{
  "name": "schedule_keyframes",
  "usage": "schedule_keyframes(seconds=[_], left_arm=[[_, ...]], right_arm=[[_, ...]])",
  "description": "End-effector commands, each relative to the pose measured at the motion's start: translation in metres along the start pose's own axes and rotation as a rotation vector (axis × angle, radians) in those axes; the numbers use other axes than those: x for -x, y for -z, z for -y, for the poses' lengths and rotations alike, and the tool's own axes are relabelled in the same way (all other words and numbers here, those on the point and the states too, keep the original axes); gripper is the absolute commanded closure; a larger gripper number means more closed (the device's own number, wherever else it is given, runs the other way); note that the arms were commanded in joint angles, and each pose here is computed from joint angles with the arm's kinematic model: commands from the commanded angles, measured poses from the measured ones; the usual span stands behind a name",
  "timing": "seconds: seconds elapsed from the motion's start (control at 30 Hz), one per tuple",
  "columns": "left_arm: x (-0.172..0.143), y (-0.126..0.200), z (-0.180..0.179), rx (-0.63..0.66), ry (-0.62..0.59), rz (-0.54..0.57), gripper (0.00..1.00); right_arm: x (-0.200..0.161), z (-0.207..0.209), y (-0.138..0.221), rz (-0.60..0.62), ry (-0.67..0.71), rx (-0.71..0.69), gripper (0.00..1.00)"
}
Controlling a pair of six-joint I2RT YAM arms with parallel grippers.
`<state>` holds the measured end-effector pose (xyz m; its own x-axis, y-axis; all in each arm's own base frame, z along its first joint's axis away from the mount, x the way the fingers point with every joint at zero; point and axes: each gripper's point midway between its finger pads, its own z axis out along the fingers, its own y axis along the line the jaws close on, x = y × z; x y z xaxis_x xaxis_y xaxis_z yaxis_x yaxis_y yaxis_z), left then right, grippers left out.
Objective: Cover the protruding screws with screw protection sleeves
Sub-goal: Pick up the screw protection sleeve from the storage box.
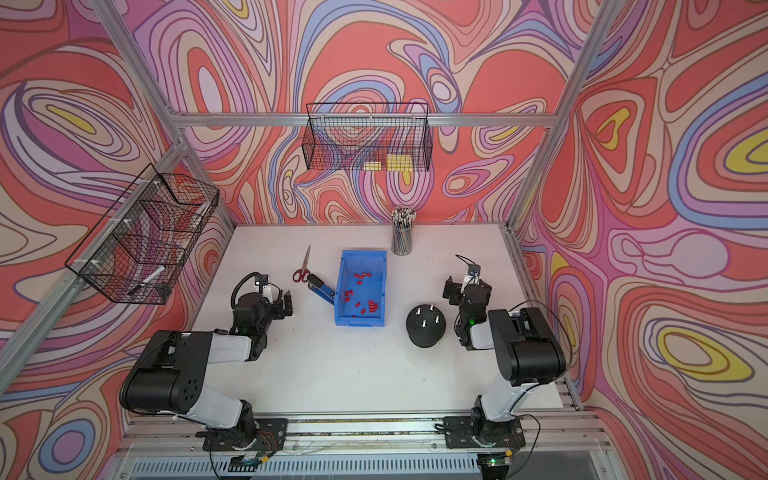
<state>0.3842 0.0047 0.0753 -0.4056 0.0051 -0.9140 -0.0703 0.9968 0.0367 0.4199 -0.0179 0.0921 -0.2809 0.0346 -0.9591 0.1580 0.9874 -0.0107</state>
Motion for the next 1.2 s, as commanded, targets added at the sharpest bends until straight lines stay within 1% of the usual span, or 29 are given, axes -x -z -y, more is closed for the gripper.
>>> schedule_keyframes(seconds=[0.0, 0.07, 0.13, 0.17, 0.23, 0.27, 0.33, 0.37, 0.43, 0.5, 0.53, 0.6, 0.63, 0.67, 0.73, 0.77, 0.83, 0.9, 0.93, 1.0, 1.07, 1.17], left_arm=[[0.015, -0.003, 0.0, -0.004, -0.008, 0.05, 0.01], [0.016, -0.003, 0.0, -0.004, -0.006, 0.052, 0.01], [0.02, 0.0, -0.002, 0.003, -0.008, 0.072, 0.09], [0.024, 0.004, -0.005, 0.015, -0.002, 0.075, 0.11], [0.039, 0.017, -0.015, 0.073, 0.023, 0.072, 0.13], [0.047, 0.021, -0.021, 0.102, 0.035, 0.066, 0.14], [0.083, 0.033, -0.024, 0.123, 0.05, 0.108, 0.18], [0.11, 0.041, -0.024, 0.122, 0.061, 0.135, 0.22], [0.157, 0.059, -0.018, 0.101, 0.094, 0.173, 0.23], [0.198, 0.08, -0.009, 0.057, 0.116, 0.195, 0.23], [0.216, 0.091, 0.001, 0.014, 0.113, 0.192, 0.23], [0.246, 0.115, 0.025, -0.105, 0.087, 0.179, 0.24], [0.256, 0.128, 0.041, -0.187, 0.055, 0.16, 0.25], [0.262, 0.14, 0.057, -0.269, 0.019, 0.142, 0.26], [0.262, 0.164, 0.085, -0.43, -0.058, 0.109, 0.26], [0.259, 0.173, 0.094, -0.493, -0.082, 0.1, 0.27], [0.248, 0.191, 0.109, -0.606, -0.128, 0.098, 0.27], [0.228, 0.205, 0.122, -0.709, -0.174, 0.107, 0.27], [0.22, 0.21, 0.126, -0.745, -0.195, 0.122, 0.27], [0.2, 0.217, 0.132, -0.798, -0.236, 0.149, 0.27], [0.192, 0.223, 0.133, -0.814, -0.26, 0.194, 0.25], [0.184, 0.225, 0.13, -0.8, -0.292, 0.226, 0.25]], right_arm=[[0.005, 0.002, -0.005, 0.017, 0.001, -0.011, 0.02], [0.005, 0.002, -0.004, 0.021, 0.002, -0.014, 0.02], [0.017, 0.015, 0.004, 0.058, -0.037, -0.08, 0.03], [0.018, 0.015, 0.008, 0.056, -0.037, -0.069, 0.07], [0.039, 0.022, 0.026, 0.106, -0.041, -0.116, 0.13], [0.05, 0.028, 0.034, 0.118, -0.064, -0.142, 0.14], [0.078, 0.037, 0.052, 0.13, -0.114, -0.182, 0.17], [0.092, 0.038, 0.058, 0.124, -0.142, -0.178, 0.19], [0.125, 0.027, 0.069, 0.099, -0.189, -0.112, 0.25], [0.149, 0.006, 0.075, 0.043, -0.235, 0.011, 0.32], [0.162, -0.01, 0.079, 0.007, -0.256, 0.091, 0.37], [0.183, -0.038, 0.088, -0.073, -0.289, 0.199, 0.47], [0.188, -0.056, 0.094, -0.119, -0.282, 0.249, 0.51], [0.193, -0.073, 0.101, -0.149, -0.26, 0.28, 0.54], [0.194, -0.117, 0.119, -0.214, -0.183, 0.323, 0.54], [0.188, -0.134, 0.126, -0.248, -0.149, 0.335, 0.54], [0.176, -0.175, 0.141, -0.323, -0.083, 0.381, 0.55], [0.155, -0.21, 0.152, -0.43, -0.03, 0.417, 0.6], [0.143, -0.225, 0.153, -0.484, -0.001, 0.428, 0.6], [0.116, -0.255, 0.159, -0.586, 0.078, 0.451, 0.63], [0.092, -0.272, 0.158, -0.659, 0.135, 0.45, 0.64], [0.063, -0.285, 0.151, -0.731, 0.173, 0.447, 0.73]])
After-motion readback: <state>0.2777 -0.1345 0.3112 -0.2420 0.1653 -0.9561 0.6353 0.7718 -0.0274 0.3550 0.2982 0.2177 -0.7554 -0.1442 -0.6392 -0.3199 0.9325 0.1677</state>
